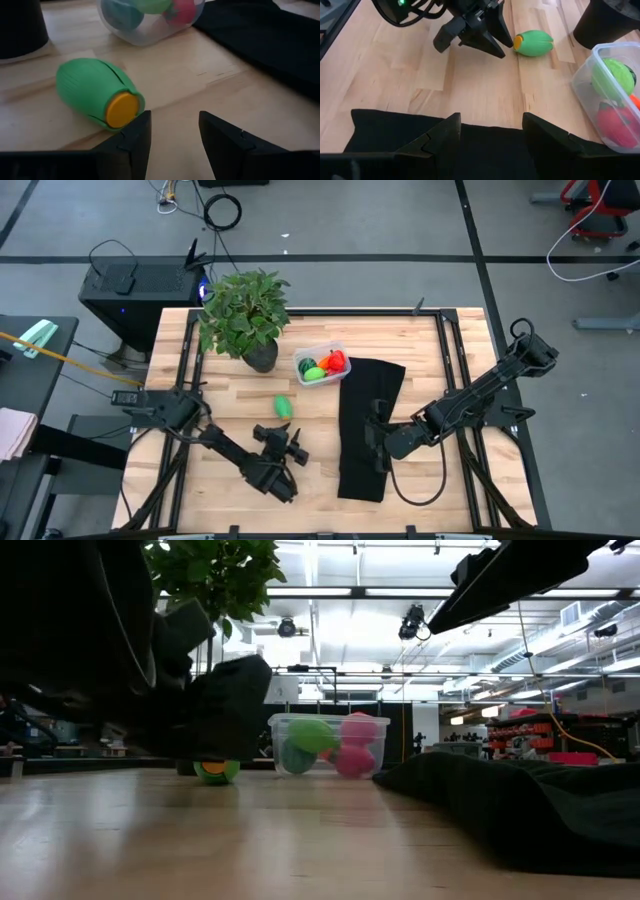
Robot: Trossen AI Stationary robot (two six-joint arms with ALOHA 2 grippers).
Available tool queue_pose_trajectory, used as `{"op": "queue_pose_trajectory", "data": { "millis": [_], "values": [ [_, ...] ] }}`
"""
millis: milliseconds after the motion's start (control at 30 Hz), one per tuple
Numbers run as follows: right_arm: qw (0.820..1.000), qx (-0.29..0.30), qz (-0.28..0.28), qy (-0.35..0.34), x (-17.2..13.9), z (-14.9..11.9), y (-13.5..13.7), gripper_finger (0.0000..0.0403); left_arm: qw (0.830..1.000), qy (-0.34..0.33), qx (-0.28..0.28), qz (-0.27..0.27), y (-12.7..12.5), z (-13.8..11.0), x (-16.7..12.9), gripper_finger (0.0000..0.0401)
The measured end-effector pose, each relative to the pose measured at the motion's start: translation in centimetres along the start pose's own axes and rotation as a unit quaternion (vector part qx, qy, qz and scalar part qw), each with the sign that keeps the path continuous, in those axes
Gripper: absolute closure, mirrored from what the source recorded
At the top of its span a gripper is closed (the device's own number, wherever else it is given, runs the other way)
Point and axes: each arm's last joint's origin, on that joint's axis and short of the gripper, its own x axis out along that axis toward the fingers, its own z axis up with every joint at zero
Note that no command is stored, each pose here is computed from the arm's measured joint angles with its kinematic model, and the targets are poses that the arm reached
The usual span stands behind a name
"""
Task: Pick and placing Produce into tupperware
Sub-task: Put the green corn into the transparent bin
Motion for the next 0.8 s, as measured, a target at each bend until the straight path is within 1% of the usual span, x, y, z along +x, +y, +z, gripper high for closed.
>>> {"op": "queue_pose_trajectory", "data": {
  "millis": [333, 533, 800],
  "values": [
    [1.000, 0.007, 0.001, -0.003, 0.0, 0.1, 0.1, 0.0183, 0.999, -0.009, 0.023, 0.026, 0.3, -0.8, 1.9, 0.0229],
    [1.000, 0.016, 0.002, -0.003, 0.0, 0.1, 0.1, 0.0183, 0.999, -0.010, 0.026, 0.040, 0.5, -1.5, 3.0, 0.0229],
    [1.000, 0.020, 0.002, -0.004, 0.0, 0.1, 0.1, 0.0183, 0.999, -0.012, 0.028, 0.045, 0.6, -1.4, 3.3, 0.0229]
  ]
}}
